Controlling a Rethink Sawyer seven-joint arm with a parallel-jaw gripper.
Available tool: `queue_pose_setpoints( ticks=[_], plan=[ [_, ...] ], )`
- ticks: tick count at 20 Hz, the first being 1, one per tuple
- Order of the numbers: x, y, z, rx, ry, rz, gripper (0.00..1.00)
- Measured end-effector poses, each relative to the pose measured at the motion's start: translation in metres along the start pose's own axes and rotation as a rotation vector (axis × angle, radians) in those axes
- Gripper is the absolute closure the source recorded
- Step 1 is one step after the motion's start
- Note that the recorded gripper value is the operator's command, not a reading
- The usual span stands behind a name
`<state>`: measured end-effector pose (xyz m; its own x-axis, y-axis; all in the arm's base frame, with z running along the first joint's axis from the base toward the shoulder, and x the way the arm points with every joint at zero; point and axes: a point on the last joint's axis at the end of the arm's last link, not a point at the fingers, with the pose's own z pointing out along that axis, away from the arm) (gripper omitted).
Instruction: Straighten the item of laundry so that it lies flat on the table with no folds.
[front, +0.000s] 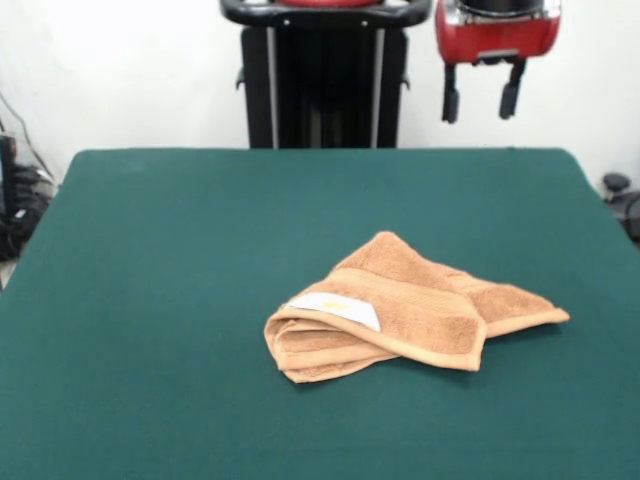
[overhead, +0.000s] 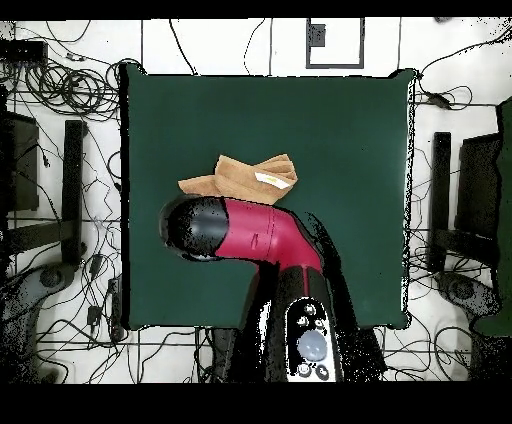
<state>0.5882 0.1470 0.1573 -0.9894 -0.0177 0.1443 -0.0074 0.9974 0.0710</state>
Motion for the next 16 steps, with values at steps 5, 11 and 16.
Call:
queue_pose_setpoints(
  ticks=[5,11,16],
  plan=[
    [-0.001,-0.006,-0.009,0.015,0.040,-0.006,0.00],
    [-0.012,-0.017,-0.024,0.028,0.067,0.006,0.00],
    [-0.032,-0.020,-0.017,0.035,0.053,0.006,0.00]
  ],
)
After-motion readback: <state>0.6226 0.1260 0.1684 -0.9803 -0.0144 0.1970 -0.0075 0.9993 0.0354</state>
